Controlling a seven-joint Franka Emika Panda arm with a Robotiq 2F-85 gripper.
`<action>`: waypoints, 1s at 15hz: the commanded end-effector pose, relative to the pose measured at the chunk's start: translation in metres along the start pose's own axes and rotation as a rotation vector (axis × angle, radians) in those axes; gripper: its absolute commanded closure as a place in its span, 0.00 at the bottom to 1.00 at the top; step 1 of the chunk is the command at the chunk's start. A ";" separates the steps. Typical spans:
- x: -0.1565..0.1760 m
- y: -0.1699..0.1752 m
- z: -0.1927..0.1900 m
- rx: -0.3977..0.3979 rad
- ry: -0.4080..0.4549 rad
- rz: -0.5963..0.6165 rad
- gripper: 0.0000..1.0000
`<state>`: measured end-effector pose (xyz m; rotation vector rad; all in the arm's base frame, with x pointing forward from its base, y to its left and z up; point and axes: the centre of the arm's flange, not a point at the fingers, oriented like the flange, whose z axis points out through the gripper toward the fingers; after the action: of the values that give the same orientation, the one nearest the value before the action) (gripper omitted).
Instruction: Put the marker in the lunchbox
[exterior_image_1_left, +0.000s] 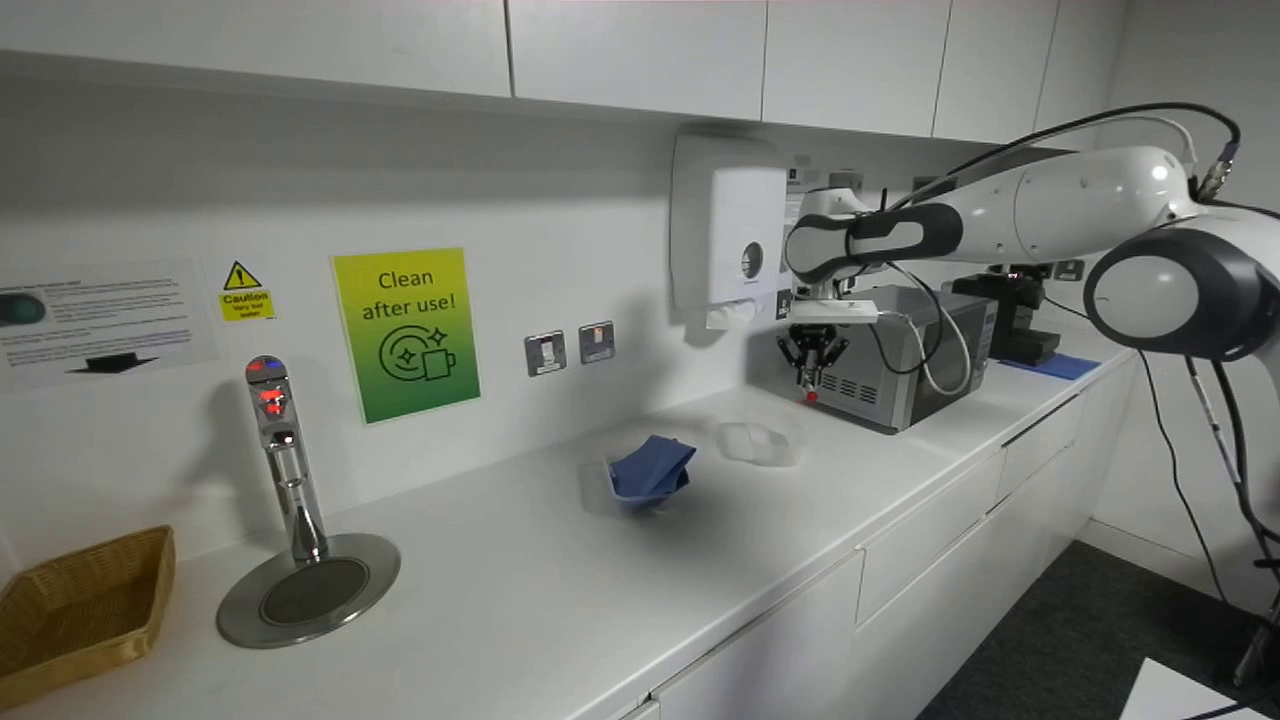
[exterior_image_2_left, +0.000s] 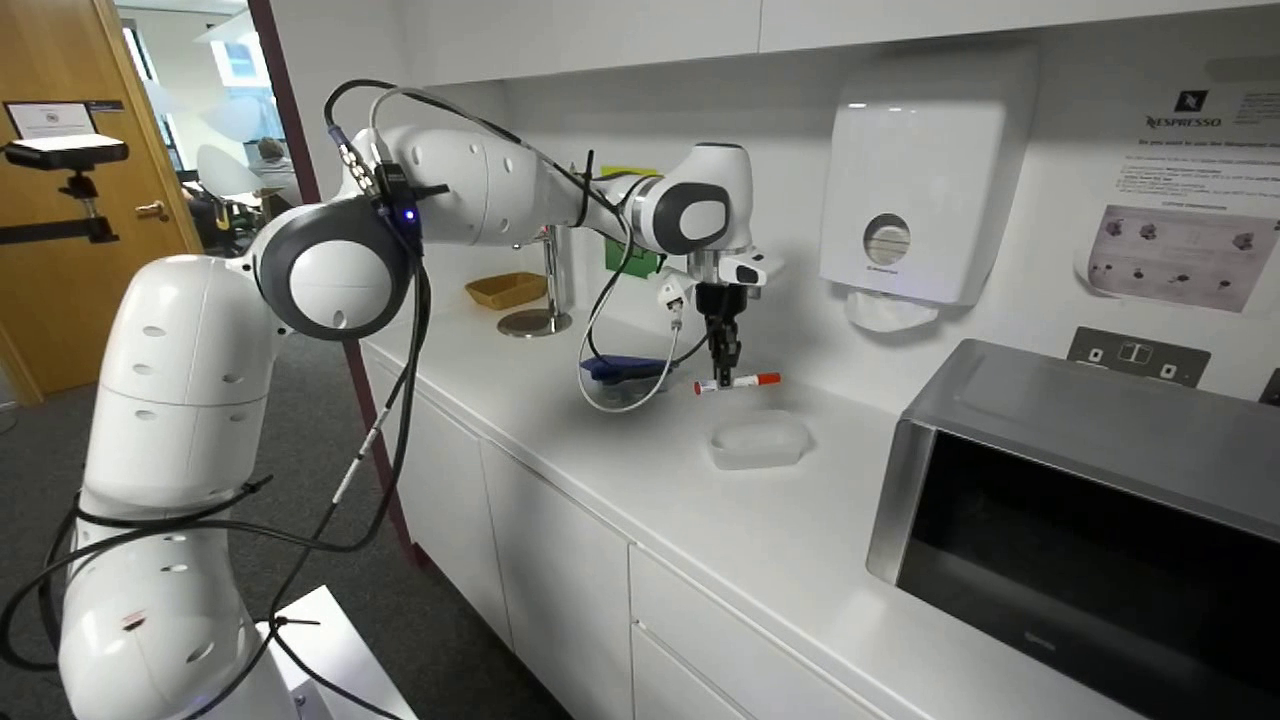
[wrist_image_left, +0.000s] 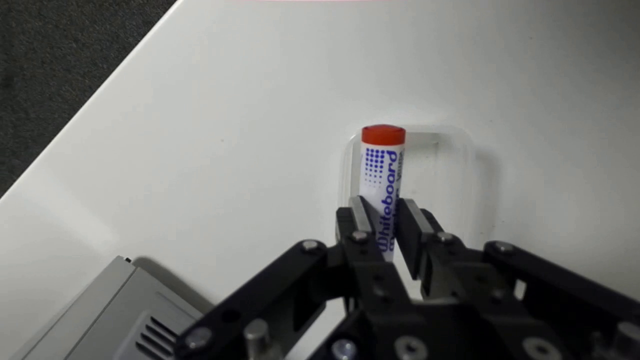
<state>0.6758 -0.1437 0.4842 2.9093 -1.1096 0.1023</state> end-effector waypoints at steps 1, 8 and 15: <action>0.010 0.014 -0.001 0.011 0.001 -0.010 0.95; 0.024 -0.005 0.012 -0.004 -0.003 -0.023 0.95; 0.038 -0.021 0.027 0.004 -0.001 -0.035 0.95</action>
<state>0.7033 -0.1507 0.4535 2.9038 -1.0920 0.0910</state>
